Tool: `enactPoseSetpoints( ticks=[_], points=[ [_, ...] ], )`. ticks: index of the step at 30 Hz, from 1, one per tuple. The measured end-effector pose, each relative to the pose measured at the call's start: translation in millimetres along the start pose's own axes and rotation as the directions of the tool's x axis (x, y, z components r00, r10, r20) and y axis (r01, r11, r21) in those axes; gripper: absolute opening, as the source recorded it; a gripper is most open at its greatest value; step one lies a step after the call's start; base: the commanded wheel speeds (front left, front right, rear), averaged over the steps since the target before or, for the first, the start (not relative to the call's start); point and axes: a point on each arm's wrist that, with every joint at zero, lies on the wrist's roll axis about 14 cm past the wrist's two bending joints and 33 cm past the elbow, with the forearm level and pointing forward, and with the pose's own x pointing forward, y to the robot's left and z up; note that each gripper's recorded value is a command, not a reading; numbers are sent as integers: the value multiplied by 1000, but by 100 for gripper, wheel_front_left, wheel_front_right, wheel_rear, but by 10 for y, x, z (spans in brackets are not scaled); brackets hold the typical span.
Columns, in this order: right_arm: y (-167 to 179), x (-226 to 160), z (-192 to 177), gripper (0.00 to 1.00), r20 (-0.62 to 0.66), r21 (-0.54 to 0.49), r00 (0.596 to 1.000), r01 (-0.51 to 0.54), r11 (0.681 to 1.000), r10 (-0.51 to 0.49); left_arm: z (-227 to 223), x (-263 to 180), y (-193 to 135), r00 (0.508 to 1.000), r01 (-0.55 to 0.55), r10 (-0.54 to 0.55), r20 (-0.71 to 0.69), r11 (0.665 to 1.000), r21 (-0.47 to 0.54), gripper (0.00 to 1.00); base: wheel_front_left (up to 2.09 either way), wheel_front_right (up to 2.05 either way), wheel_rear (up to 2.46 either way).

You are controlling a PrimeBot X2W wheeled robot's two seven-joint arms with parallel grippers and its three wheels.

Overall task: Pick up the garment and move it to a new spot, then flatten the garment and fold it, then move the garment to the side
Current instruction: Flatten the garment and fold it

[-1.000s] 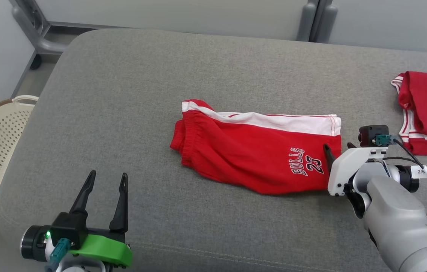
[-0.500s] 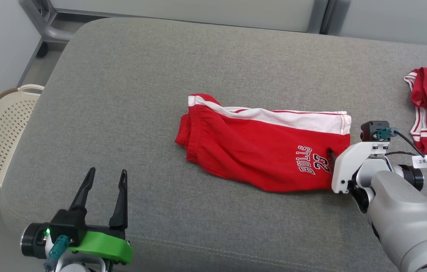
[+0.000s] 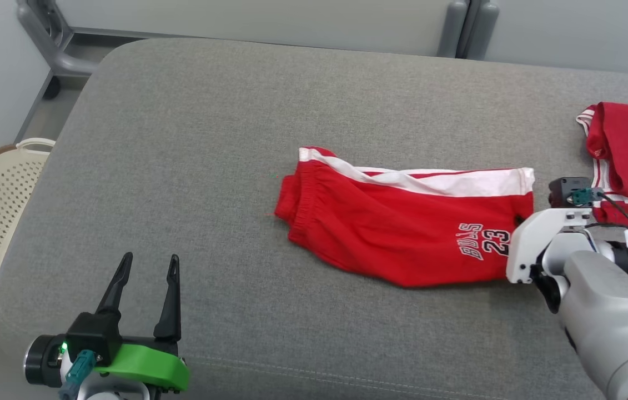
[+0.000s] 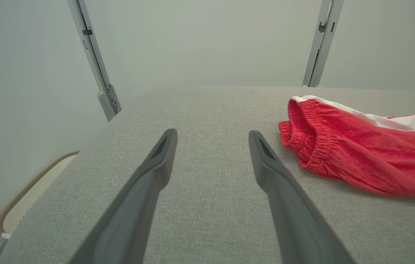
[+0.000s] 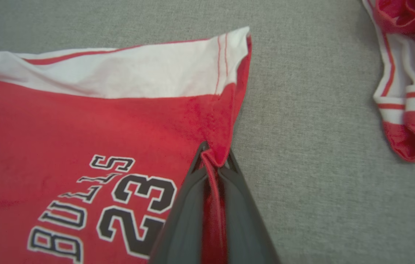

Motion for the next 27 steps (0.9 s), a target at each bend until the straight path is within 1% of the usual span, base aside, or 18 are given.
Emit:
enactPoseSetpoints(
  ticks=[3,5,8,11,14,18,21,27],
  points=[
    [-258,-91,59,0,20,-13,998,51,999,-51,26,19,-49,1000,16,-15,10,1000,-2,100,0,0,0],
    [-304,-131,88,0,34,-1,998,61,998,-61,48,35,-88,999,27,-27,18,1000,-5,100,0,0,0],
    [-231,-161,133,0,51,15,998,41,999,-41,39,43,-144,999,42,-42,16,999,-9,100,0,0,0],
    [-113,-185,225,0,79,88,997,2,996,-9,33,54,-196,998,57,-56,16,998,-13,100,0,0,0],
    [82,-219,388,0,114,166,992,-74,983,55,44,56,-223,998,65,-64,20,998,-15,100,0,0,0],
    [290,-317,635,0,169,234,974,-186,954,149,49,46,-252,997,73,-73,22,997,-17,100,0,0,0],
    [433,-397,745,0,191,248,957,-260,933,216,58,33,-273,997,78,-77,25,997,-19,100,0,0,0],
    [862,-510,839,0,206,308,909,-412,858,363,72,-8,-263,997,72,-71,30,997,-24,100,0,0,0]
  ],
)
